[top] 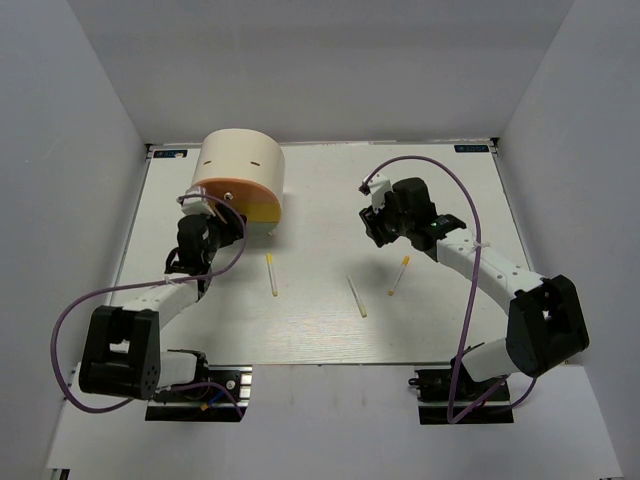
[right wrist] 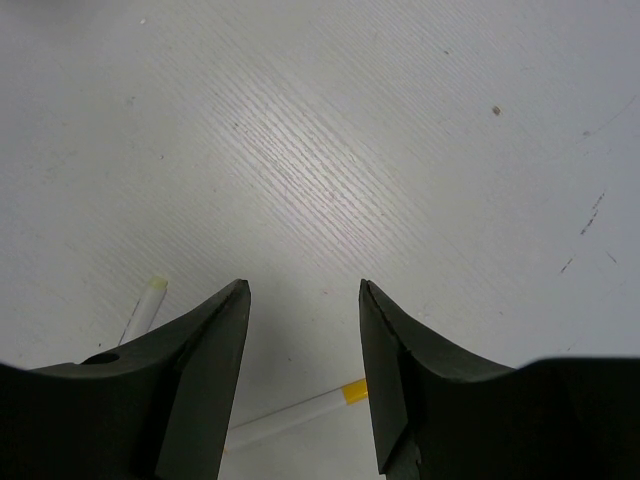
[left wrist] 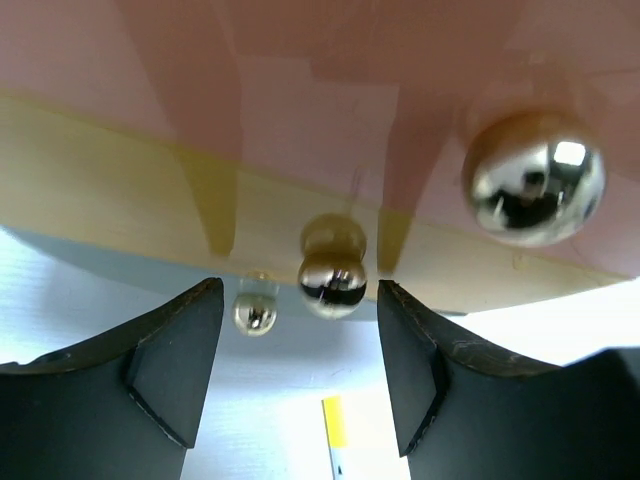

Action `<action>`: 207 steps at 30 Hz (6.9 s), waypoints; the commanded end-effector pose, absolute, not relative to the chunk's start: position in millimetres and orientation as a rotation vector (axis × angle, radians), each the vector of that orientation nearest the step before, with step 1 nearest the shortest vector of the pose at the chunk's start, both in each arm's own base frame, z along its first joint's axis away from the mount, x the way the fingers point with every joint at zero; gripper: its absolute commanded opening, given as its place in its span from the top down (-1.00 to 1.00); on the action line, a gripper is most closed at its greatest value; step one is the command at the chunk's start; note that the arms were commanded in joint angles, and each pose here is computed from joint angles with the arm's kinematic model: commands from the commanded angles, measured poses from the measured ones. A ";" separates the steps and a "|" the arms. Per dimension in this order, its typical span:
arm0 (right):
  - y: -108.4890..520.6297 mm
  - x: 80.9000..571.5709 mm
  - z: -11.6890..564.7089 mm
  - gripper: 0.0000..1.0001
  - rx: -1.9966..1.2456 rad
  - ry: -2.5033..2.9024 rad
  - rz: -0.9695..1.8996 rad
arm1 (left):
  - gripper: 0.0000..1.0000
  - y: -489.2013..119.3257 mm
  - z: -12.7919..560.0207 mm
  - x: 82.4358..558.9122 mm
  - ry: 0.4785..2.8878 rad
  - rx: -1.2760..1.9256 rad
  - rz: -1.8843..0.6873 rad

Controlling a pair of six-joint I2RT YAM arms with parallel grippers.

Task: Sort the stationery into containers
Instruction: Close the drawer in the storage box, then open the drawer in the storage box, then pick up the pen from the center of the board, then place the pen in the drawer, then pick up the pen from the center of the board.

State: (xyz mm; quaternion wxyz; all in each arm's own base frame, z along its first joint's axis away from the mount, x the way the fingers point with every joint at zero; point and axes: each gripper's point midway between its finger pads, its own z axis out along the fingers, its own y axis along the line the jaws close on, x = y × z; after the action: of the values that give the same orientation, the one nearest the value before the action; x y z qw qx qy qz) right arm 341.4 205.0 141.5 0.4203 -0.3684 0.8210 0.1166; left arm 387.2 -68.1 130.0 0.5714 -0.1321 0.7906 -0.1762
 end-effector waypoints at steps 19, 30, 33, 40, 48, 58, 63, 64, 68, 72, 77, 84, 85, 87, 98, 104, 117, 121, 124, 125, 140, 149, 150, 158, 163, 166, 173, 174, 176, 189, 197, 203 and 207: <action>202.2 333.3 138.7 -0.11 -0.904 2.046 0.330 | 0.13 -96.3 109.9 352.1 1.854 -0.356 -0.725; 192.9 335.0 136.8 -0.13 -0.874 2.056 0.319 | -0.13 -77.7 98.0 376.8 1.876 -0.492 -0.721; 193.3 336.4 136.4 -0.13 -0.872 2.057 0.323 | -0.13 -68.5 97.3 385.4 1.866 -0.514 -0.705; 191.5 337.9 137.9 -0.13 -0.871 2.056 0.316 | -0.01 -63.0 90.7 394.8 1.872 -0.529 -0.725; 188.9 338.7 136.8 -0.13 -0.865 2.063 0.314 | 0.09 -68.3 87.8 396.7 1.868 -0.482 -0.789; 188.8 339.2 136.4 -0.13 -0.871 2.065 0.317 | 0.09 -70.2 84.2 400.5 1.852 -0.485 -0.832; 187.9 339.7 136.9 -0.13 -0.871 2.063 0.312 | 0.09 -70.7 82.4 401.2 1.837 -0.495 -0.845; 188.1 339.3 135.6 -0.13 -0.871 2.068 0.315 | 0.09 -69.2 82.2 402.0 1.835 -0.502 -0.836; 189.0 340.0 137.1 -0.13 -0.873 2.062 0.315 | 0.34 -69.6 80.3 400.6 1.830 -0.508 -0.843; 189.3 339.8 137.1 -0.13 -0.872 2.063 0.317 | 0.54 -69.7 82.5 398.2 1.822 -0.503 -0.843; 189.9 340.3 135.5 -0.13 -0.886 2.059 0.317 | 0.59 -74.0 71.0 374.8 1.859 -0.509 -0.859; 194.7 336.4 128.7 -0.42 -0.922 2.072 0.353 | 0.59 -77.5 72.6 342.0 1.857 -0.509 -0.874; 196.0 333.4 127.0 -0.74 -0.930 2.078 0.367 | 0.59 -77.5 76.5 341.5 1.850 -0.505 -0.874; 200.6 332.3 128.3 -0.81 -0.950 2.066 0.389 | 0.59 -74.6 75.8 331.7 1.847 -0.523 -0.854; 210.8 310.4 117.4 -0.52 -0.998 2.121 0.536 | -1.00 -67.2 79.3 322.5 1.885 -0.494 -0.765; 210.5 291.5 98.0 0.26 -1.014 2.222 0.589 | -1.00 -65.6 103.3 308.0 1.941 -0.439 -0.686; 241.0 247.5 62.2 -0.04 -1.097 2.455 0.654 | -0.96 -62.4 146.5 263.4 2.088 -0.325 -0.549; 242.3 237.5 45.1 -0.14 -1.092 2.543 0.579 | -0.91 -58.2 153.0 260.0 2.135 -0.344 -0.516; 247.5 234.6 37.0 -0.14 -1.089 2.555 0.529 | -0.91 -58.3 164.3 257.1 2.134 -0.325 -0.502; 246.1 237.0 34.0 -0.12 -1.066 2.562 0.482 | -0.91 -56.5 164.6 255.8 2.141 -0.334 -0.490; 254.2 234.2 24.2 0.65 -1.144 2.550 0.400 | -0.98 -64.3 195.6 256.3 2.071 -0.267 -0.531; 309.2 268.5 127.4 1.00 -1.427 2.029 0.592 | -0.98 -65.6 206.1 243.8 2.026 -0.353 -0.576; 323.9 274.0 149.9 1.00 -1.430 1.956 0.630 | -0.98 -66.1 204.1 242.1 2.025 -0.369 -0.586; 388.1 303.6 227.3 1.00 -1.526 1.531 0.705 | -0.98 -67.9 200.7 235.3 1.981 -0.480 -0.663; 438.2 305.2 274.4 1.00 -1.567 1.291 0.808 | -0.94 -70.3 195.5 233.1 1.988 -0.506 -0.688; 462.6 299.1 279.6 1.00 -1.607 1.191 0.847 | -0.80 -75.8 192.6 228.3 2.014 -0.494 -0.719; 503.4 282.1 255.8 1.00 -1.733 1.041 0.932 | -0.74 -87.8 165.2 220.1 2.186 -0.445 -0.752; 505.4 280.7 248.8 1.00 -1.742 1.044 0.941 | -0.74 -89.5 169.1 220.3 2.171 -0.431 -0.765; 511.0 286.5 243.0 1.00 -1.739 1.012 0.914 | -0.74 -89.5 173.1 221.0 2.151 -0.421 -0.766; 526.0 308.0 192.4 0.49 -1.799 0.997 0.876 | -0.76 -100.5 174.5 222.0 2.154 -0.335 -0.834; 511.0 291.3 227.8 0.11 -1.781 0.958 0.901 | -0.68 -108.8 167.1 224.4 2.201 -0.299 -0.890; 472.9 308.6 270.1 0.28 -1.619 1.132 0.892 | -0.62 -116.3 166.1 227.8 2.219 -0.245 -0.917; 427.8 317.2 282.1 0.47 -1.493 1.293 0.861 | -0.60 -126.3 160.1 232.7 2.251 -0.184 -0.923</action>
State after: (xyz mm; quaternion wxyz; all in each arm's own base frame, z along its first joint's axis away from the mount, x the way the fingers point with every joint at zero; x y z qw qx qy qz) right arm 306.7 457.8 250.4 0.4463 -0.6591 0.4884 0.3575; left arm 226.5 -118.1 150.5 0.3279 -0.1079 0.8723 -0.3464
